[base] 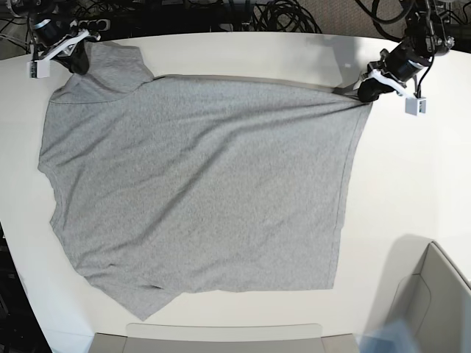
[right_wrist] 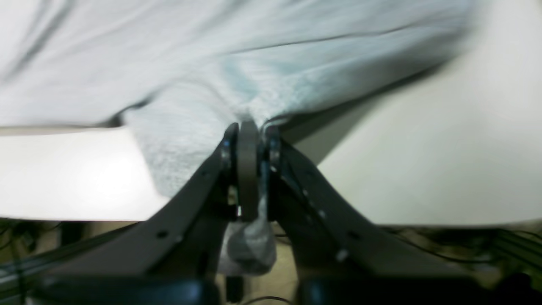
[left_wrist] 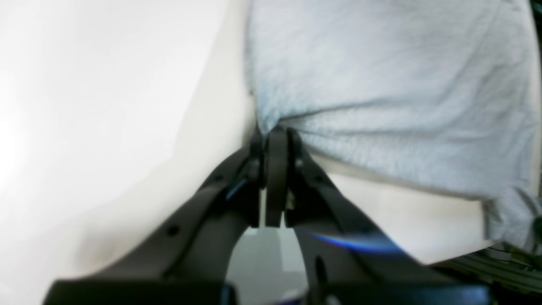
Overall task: Fold the T-shirt properly
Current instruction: 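Pull both grippers toward the hem, folding the shoulder edge over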
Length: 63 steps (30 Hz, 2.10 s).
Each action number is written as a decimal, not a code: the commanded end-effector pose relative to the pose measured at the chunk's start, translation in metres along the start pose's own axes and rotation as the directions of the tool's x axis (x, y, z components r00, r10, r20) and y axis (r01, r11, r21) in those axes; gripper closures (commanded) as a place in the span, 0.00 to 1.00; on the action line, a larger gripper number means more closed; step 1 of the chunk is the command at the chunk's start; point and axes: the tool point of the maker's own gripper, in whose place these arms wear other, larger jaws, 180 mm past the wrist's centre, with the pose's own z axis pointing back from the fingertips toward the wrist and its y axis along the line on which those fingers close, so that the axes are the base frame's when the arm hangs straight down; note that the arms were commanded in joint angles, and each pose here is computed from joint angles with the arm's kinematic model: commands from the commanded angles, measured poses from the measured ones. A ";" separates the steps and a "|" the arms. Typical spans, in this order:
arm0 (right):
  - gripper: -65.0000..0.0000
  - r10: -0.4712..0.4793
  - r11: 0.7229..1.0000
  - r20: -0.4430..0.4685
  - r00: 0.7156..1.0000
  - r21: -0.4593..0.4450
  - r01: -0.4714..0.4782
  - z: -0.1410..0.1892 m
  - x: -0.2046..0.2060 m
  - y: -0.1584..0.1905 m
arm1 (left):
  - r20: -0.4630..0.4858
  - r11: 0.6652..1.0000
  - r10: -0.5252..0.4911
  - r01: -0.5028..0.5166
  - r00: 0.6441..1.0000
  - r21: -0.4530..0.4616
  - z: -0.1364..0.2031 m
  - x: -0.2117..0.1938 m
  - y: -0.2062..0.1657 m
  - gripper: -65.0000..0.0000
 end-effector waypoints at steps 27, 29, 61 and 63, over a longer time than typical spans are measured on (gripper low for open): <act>1.00 0.060 0.996 0.086 0.994 -0.076 -0.054 0.031 0.030 -0.011 | 0.022 0.994 0.019 -0.021 1.000 0.109 0.040 0.003 0.035 1.00; 1.00 0.076 0.995 0.107 0.991 -0.069 -0.069 0.027 0.040 -0.011 | 0.037 0.995 0.012 -0.016 0.999 0.101 0.038 0.009 0.033 1.00; 1.00 0.335 0.941 0.115 0.935 -0.099 -0.325 -0.057 0.133 -0.011 | 0.035 0.929 -0.339 0.329 0.940 0.168 -0.044 0.116 -0.020 1.00; 1.00 0.341 0.939 0.115 0.933 -0.088 -0.332 -0.064 0.138 -0.010 | 0.036 0.932 -0.333 0.323 0.942 0.163 -0.051 0.120 -0.021 1.00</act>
